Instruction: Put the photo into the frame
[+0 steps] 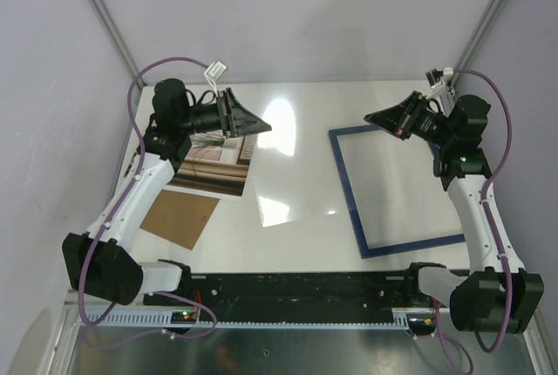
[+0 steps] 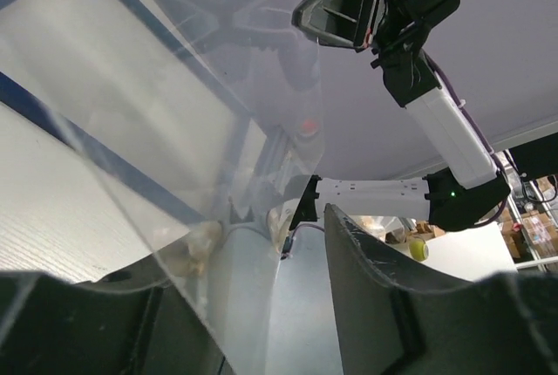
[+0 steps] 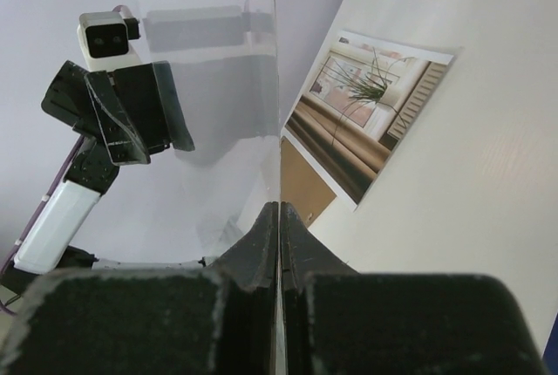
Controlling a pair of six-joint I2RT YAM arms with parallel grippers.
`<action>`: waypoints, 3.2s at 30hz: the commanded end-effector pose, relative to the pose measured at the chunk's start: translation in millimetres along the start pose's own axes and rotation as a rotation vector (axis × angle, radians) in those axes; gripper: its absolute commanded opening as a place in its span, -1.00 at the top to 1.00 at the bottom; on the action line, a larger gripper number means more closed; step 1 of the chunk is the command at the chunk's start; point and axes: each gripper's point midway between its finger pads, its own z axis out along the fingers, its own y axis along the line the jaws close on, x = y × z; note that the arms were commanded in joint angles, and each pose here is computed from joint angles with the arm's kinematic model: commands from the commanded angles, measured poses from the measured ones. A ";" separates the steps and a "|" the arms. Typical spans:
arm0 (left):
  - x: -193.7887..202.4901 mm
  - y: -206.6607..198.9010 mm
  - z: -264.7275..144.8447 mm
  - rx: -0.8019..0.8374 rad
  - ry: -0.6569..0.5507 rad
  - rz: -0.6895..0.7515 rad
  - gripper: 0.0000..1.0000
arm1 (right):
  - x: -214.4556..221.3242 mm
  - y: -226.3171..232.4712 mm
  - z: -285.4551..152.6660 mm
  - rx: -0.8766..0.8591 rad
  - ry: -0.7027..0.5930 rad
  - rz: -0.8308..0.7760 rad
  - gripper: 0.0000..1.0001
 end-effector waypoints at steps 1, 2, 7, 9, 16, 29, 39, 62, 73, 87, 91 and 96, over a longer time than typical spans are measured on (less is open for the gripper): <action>-8.3 -13.0 -1.8 0.024 -0.032 0.030 0.06 | -12.6 8.7 -4.0 -0.007 -0.089 -0.030 1.00; -8.9 -12.6 -1.4 0.023 -0.034 0.027 0.11 | -12.5 8.3 -4.3 -0.005 -0.094 -0.028 1.00; -12.5 -14.5 -0.2 0.035 -0.045 0.016 0.35 | -10.1 4.1 -4.1 -0.005 -0.104 -0.014 1.00; -13.5 -15.5 0.6 0.048 -0.044 0.018 0.48 | -9.6 3.1 -3.4 -0.011 -0.104 -0.010 1.00; -15.9 -11.6 2.6 0.048 -0.049 0.024 0.98 | -13.2 4.2 -1.9 -0.026 -0.114 -0.022 0.93; -68.7 30.2 -28.0 -0.123 -0.216 0.033 1.00 | -5.2 -91.6 -22.3 0.419 -0.123 -0.013 -0.60; -115.4 78.1 -57.7 -0.448 -0.414 0.050 1.00 | 57.7 -141.3 -16.2 0.754 0.078 -0.110 -0.67; -168.2 84.5 -102.1 -0.725 -0.608 0.114 1.00 | 235.1 -218.9 -16.3 0.994 0.559 -0.197 -0.38; -170.4 80.5 -105.1 -0.732 -0.620 0.124 1.00 | 263.7 -241.7 -24.6 1.078 0.612 -0.221 -0.06; -177.2 87.7 -133.0 -0.855 -0.693 0.150 1.00 | 181.8 -119.4 40.7 0.819 0.448 -0.253 1.00; -178.5 88.6 -140.4 -0.885 -0.707 0.162 1.00 | 144.4 -44.9 64.5 0.609 0.344 -0.195 1.00; -177.7 90.4 -146.1 -0.913 -0.715 0.166 1.00 | 112.3 44.9 81.3 0.304 0.230 -0.078 1.00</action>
